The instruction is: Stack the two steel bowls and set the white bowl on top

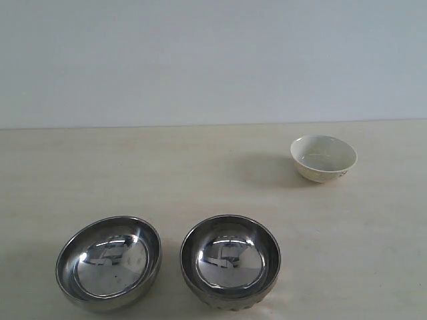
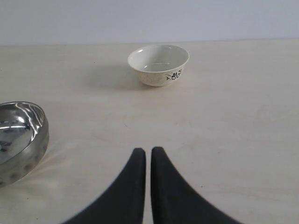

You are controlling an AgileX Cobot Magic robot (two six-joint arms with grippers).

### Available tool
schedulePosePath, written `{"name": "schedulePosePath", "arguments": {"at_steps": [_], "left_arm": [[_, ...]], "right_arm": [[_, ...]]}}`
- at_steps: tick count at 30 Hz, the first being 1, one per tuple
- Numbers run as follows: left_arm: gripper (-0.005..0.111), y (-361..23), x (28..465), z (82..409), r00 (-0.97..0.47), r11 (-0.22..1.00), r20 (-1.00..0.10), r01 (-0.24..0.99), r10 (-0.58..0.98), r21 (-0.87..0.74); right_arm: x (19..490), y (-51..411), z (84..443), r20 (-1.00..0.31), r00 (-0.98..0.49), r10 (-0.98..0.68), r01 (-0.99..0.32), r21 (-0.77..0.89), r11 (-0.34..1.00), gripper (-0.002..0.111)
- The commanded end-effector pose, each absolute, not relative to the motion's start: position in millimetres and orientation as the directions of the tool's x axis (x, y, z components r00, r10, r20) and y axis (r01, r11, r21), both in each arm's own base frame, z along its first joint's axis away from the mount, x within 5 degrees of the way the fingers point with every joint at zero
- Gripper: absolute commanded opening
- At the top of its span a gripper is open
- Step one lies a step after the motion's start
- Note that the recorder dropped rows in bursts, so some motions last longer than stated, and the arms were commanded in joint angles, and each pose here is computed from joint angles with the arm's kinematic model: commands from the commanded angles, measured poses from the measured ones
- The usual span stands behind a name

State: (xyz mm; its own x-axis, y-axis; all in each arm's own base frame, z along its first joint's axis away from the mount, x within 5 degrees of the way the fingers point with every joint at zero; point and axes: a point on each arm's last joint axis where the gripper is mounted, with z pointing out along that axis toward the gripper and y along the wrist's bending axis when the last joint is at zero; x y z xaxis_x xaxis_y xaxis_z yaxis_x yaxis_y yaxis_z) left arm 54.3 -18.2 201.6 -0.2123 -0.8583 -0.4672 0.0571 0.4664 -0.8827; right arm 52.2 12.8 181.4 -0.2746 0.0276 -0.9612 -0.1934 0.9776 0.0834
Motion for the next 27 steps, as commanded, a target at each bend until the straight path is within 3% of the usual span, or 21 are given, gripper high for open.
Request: {"name": "schedulePosePath", "arguments": {"at_steps": [1,5,9,13,16,19,24,27], "left_arm": [[0.004,-20,54,199,-0.236,0.512,-0.513,0.068,-0.825,-0.856],[0.004,-21,53,209,-0.199,0.618,-0.633,0.14,-0.748,-0.774],[0.004,-25,53,250,-0.149,0.693,-0.733,0.249,-0.663,-0.677],[0.004,-44,69,286,-0.321,0.73,-0.819,0.375,-0.475,-0.571],[0.004,-58,89,308,-0.441,0.708,-0.835,0.47,-0.33,-0.528],[0.004,-63,126,321,-0.52,0.705,-0.817,0.481,-0.249,-0.522],[0.004,-70,183,321,-0.591,0.714,-0.806,0.545,-0.045,-0.439],[0.013,-77,212,311,-0.64,0.716,-0.765,0.567,0.073,-0.407]], "right_arm": [[52,12,182,-0.965,-0.26,0.022,-0.19,0.074,0.979,0.0],[52,12,182,-0.965,-0.26,0.022,-0.19,0.074,0.979,0.0],[52,12,182,-0.965,-0.26,0.022,-0.19,0.074,0.979,0.0],[52,12,182,-0.965,-0.26,0.022,-0.19,0.074,0.979,0.0],[52,12,182,-0.965,-0.26,0.022,-0.19,0.074,0.979,0.0],[52,12,182,-0.965,-0.26,0.022,-0.19,0.074,0.979,0.0],[52,12,182,-0.965,-0.26,0.022,-0.19,0.074,0.979,0.0],[52,12,182,-0.965,-0.26,0.022,-0.19,0.074,0.979,0.0]]}}
